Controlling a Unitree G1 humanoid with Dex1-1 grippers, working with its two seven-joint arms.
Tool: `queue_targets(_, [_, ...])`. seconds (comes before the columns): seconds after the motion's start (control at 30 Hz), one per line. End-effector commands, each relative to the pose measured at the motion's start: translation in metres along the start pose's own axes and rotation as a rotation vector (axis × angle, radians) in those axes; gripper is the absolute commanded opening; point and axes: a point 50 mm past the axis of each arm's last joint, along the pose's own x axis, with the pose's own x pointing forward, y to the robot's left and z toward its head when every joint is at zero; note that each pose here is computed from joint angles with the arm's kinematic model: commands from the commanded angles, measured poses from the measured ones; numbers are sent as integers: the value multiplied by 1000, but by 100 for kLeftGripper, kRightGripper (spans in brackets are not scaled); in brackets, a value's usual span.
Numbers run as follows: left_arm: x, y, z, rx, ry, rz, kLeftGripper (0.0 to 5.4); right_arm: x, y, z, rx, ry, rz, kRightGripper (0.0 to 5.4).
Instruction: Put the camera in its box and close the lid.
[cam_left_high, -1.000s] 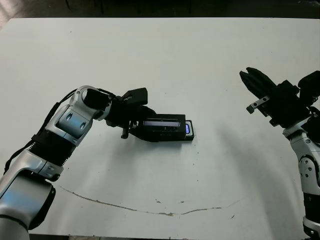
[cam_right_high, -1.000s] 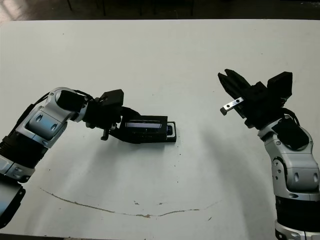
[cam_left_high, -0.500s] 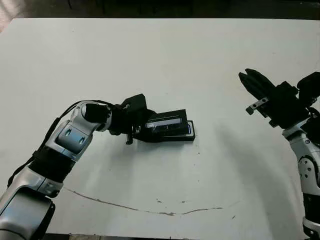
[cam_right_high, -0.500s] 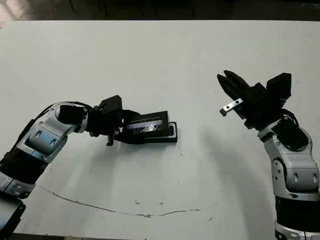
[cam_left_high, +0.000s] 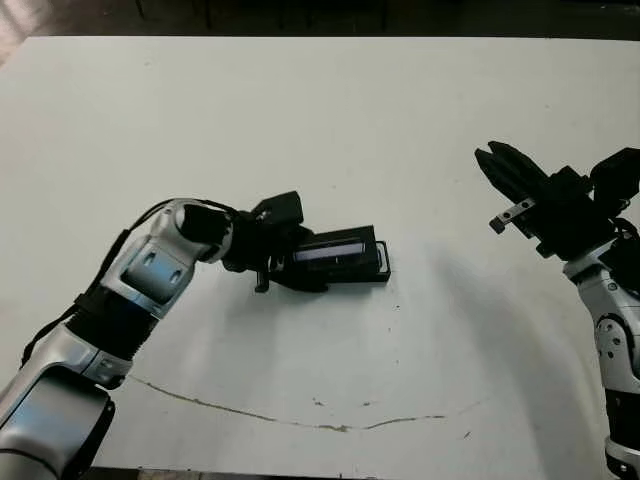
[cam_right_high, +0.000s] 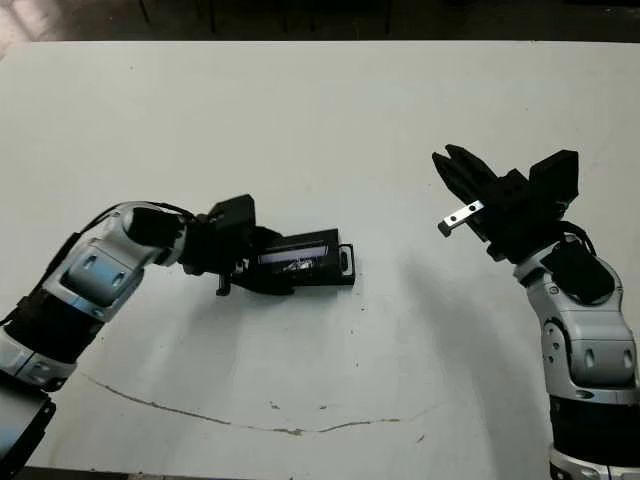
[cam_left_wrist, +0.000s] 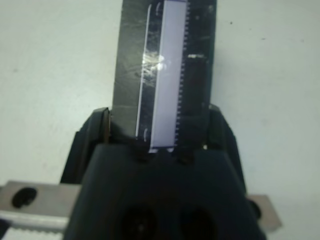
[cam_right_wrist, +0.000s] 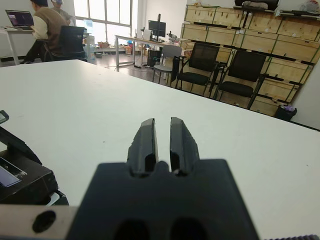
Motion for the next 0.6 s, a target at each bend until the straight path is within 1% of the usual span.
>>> queue_targets(0.03, [13,-10,-10,-45,56,-92,191,-4,0,-5,-10,28,-17,0])
queue_targets(0.3, [17,-10,-8,-57,50,-141,191,-5,-1,-4,-18,31,-15,0])
queue_targets(0.43, [21,-9,-7,-34,47,-135,191,-5,0,-5,4,28,-7,0])
queue_targets(0.6, [32,-9,-3,8,63,-122,191,-6,1,-4,-18,44,-13,0])
